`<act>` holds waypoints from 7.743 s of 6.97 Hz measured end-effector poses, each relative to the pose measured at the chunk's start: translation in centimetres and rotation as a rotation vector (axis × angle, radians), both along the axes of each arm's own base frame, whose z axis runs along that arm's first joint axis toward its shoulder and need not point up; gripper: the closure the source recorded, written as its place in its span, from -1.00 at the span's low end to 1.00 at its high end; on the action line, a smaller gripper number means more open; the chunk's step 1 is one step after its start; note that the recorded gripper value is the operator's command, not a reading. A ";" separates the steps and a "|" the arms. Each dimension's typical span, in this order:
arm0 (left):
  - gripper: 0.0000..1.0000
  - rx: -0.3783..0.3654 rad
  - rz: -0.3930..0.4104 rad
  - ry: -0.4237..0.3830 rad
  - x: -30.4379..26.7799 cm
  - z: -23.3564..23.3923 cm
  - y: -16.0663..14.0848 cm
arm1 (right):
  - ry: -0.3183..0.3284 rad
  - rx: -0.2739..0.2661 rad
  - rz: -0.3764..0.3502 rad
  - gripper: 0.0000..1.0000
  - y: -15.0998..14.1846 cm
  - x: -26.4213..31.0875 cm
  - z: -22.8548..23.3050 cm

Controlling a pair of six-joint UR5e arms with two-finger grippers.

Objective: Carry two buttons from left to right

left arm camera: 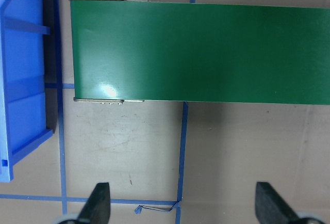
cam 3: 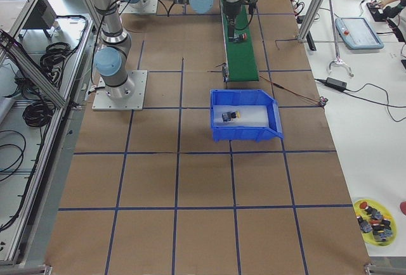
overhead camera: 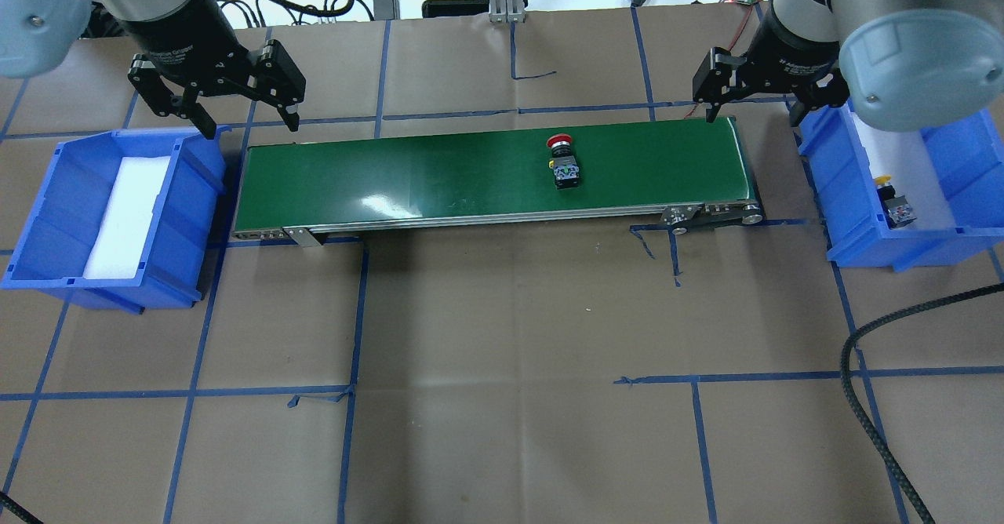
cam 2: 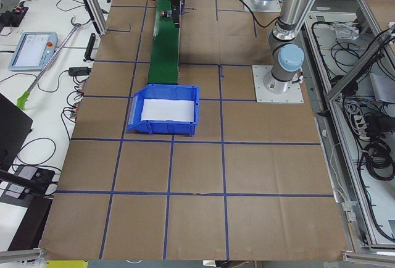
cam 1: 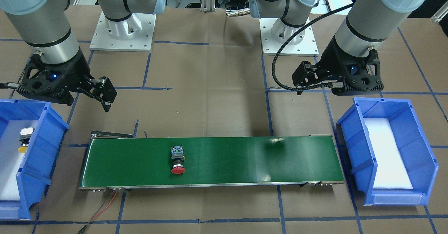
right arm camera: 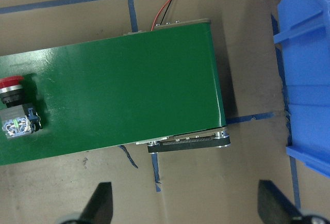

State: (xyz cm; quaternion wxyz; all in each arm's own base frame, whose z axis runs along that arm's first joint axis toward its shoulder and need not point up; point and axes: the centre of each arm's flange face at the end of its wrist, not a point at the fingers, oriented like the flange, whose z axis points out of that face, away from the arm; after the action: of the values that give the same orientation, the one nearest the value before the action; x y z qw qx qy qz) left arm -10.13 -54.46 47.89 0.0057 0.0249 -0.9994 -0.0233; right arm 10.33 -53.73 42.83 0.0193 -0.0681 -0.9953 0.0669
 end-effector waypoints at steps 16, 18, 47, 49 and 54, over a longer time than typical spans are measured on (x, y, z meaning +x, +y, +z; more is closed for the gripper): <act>-0.99 -0.004 0.000 0.000 0.0 0.1 0.0 | -0.089 0.022 0.079 -0.98 -6.6 5.2 -15.9; -0.99 -0.004 0.000 0.000 0.0 0.1 0.0 | -0.085 0.032 0.079 0.02 -7.2 5.2 -17.9; -0.99 -0.025 -0.008 -0.001 0.0 0.4 0.2 | -0.014 0.037 0.186 -0.99 -10.6 -30.0 -16.9; -0.99 -0.027 -0.008 -0.001 0.0 0.5 0.2 | 0.043 -0.038 0.175 -0.99 -9.7 -29.2 -9.7; -0.99 -0.027 -0.005 -0.001 0.0 0.4 0.1 | -0.023 -0.044 0.022 -0.99 -3.3 -12.8 4.3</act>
State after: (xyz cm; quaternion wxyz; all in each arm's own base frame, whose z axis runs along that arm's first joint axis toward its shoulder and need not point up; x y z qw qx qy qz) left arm -10.15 -54.31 48.34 0.0055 0.0221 -0.9997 -0.0100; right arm -2.49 -57.05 47.11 0.0056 -0.0583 -0.9944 0.0882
